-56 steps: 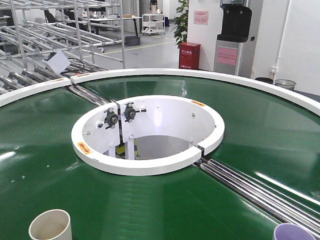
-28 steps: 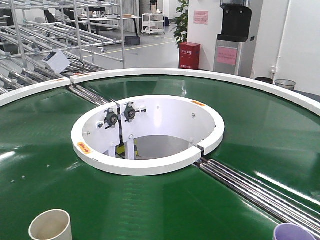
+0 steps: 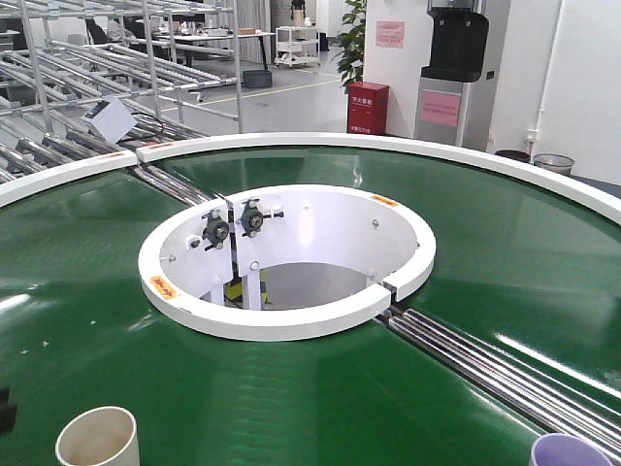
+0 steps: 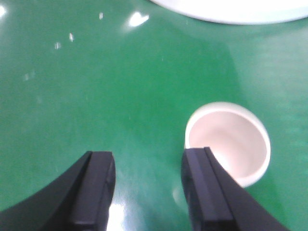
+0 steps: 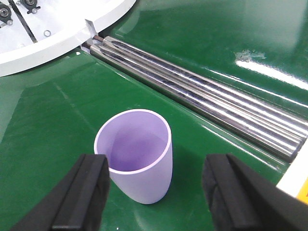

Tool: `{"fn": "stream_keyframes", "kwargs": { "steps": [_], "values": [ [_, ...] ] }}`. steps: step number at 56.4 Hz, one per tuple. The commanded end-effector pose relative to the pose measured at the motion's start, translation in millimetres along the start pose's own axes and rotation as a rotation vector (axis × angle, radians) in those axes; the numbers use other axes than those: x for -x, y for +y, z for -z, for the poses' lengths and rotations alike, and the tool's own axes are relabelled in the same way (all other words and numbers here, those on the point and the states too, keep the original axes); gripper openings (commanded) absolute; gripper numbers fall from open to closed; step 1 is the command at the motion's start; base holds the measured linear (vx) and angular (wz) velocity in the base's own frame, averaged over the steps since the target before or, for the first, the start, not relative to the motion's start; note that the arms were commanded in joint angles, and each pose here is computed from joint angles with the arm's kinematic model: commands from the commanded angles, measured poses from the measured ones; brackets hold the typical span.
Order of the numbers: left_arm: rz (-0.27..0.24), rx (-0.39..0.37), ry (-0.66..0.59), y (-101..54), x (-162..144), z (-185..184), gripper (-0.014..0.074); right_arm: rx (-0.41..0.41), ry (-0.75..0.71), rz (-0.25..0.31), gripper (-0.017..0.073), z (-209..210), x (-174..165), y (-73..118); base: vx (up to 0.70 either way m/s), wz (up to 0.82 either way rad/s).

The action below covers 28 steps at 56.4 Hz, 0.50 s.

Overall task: Grab cup from conveyor and place in blue bin
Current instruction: 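Lower left gripper onto cream cup and right gripper onto lavender cup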

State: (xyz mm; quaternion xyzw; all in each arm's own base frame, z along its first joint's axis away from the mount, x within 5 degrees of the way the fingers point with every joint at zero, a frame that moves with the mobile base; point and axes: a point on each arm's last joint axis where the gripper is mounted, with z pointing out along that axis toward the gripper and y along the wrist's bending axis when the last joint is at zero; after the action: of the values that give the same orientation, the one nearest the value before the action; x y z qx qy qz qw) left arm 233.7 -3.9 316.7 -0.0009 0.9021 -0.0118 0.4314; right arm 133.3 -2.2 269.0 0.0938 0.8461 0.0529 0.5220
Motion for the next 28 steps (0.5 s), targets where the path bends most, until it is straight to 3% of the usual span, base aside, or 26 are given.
{"fn": "stream_keyframes", "kwargs": {
  "steps": [1,12,28],
  "values": [
    [-0.002,-0.025,0.015,-2.6,27.3,-2.7,0.0460,0.010,-0.108,0.007,0.0487,2.8,18.1,2.2,0.00,0.00],
    [-0.009,-0.079,0.088,-7.6,48.8,-37.3,0.0460,0.014,-0.174,0.029,0.0487,3.6,24.0,2.8,0.00,0.00],
    [-0.026,-0.149,0.191,-13.1,44.6,-86.1,0.0460,0.014,-0.195,0.045,0.0487,4.0,25.9,3.0,0.00,0.00]
  ]
}}
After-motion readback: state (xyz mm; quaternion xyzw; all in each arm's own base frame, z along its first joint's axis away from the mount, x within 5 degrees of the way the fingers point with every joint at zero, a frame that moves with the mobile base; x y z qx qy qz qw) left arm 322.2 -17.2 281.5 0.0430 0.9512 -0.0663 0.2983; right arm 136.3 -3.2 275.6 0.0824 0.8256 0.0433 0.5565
